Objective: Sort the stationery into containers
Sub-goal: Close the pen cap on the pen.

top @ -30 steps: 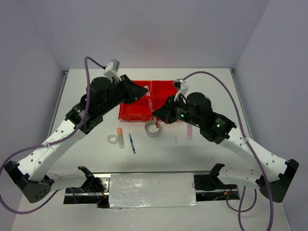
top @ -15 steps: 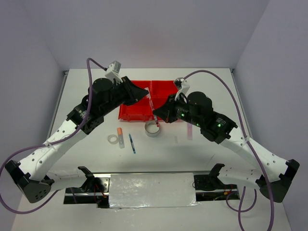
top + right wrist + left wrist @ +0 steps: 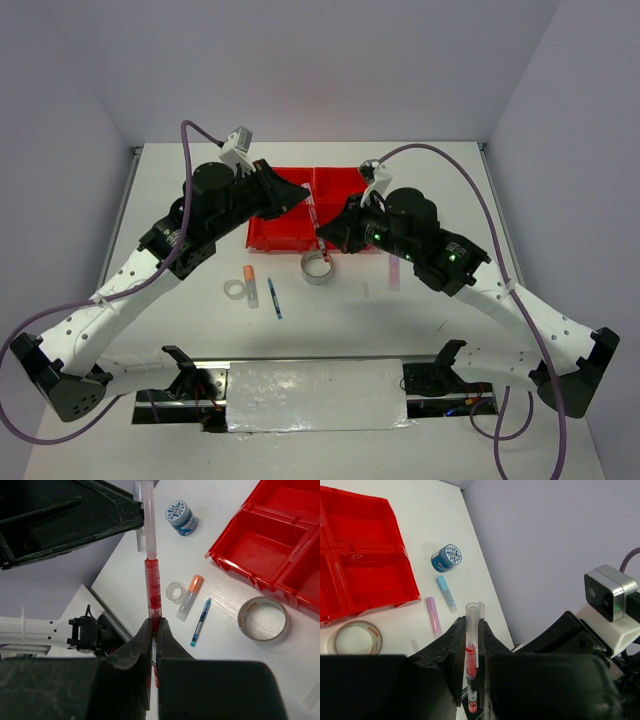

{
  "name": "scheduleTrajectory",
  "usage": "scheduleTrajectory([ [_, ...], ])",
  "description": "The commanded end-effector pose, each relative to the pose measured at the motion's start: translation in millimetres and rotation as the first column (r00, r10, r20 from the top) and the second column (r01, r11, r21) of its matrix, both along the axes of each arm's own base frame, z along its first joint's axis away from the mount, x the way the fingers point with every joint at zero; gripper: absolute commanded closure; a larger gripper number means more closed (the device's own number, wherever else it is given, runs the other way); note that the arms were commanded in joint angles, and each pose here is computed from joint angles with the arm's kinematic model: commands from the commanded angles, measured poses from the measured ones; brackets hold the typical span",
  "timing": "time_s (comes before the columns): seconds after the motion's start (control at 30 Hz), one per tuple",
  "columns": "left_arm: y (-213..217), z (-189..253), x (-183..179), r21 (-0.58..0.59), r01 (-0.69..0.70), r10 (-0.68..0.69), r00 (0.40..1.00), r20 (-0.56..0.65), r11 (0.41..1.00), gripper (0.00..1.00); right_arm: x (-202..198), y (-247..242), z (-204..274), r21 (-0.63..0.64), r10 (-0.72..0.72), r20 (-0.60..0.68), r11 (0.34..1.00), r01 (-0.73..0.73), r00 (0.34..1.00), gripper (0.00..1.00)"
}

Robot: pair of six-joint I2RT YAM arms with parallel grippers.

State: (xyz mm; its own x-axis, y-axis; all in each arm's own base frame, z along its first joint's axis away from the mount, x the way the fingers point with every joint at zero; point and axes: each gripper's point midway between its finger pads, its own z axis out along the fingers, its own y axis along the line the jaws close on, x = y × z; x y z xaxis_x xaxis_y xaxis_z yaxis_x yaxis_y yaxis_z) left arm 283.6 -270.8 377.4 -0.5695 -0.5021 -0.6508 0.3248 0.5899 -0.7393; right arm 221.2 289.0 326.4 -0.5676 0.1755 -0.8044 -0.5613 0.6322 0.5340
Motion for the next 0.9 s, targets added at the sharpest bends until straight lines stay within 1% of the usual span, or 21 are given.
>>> scheduleTrajectory([
  [0.0, -4, 14, -1, -0.035, 0.024, -0.023, 0.999, 0.045, 0.999, 1.0, 1, 2, 33, 0.053, -0.004, 0.066, 0.999, 0.001, 0.998, 1.0],
  [0.3, 0, 8, -1, -0.022, 0.009, -0.009, 0.999, 0.037, 1.0, 1.0, 2, 3, 38, 0.059, -0.002, 0.071, 0.998, -0.003, 0.998, 1.0],
  [0.47, -3, 9, -3, -0.035, 0.023, -0.022, 0.999, 0.035, 0.999, 1.0, 5, 5, 36, 0.055, -0.007, 0.068, 0.998, 0.003, 0.998, 1.0],
  [0.87, -1, 8, -4, -0.032, 0.022, -0.021, 0.999, 0.035, 0.999, 1.0, 16, 3, 44, 0.055, -0.063, 0.06, 0.997, 0.059, 0.996, 1.0],
])
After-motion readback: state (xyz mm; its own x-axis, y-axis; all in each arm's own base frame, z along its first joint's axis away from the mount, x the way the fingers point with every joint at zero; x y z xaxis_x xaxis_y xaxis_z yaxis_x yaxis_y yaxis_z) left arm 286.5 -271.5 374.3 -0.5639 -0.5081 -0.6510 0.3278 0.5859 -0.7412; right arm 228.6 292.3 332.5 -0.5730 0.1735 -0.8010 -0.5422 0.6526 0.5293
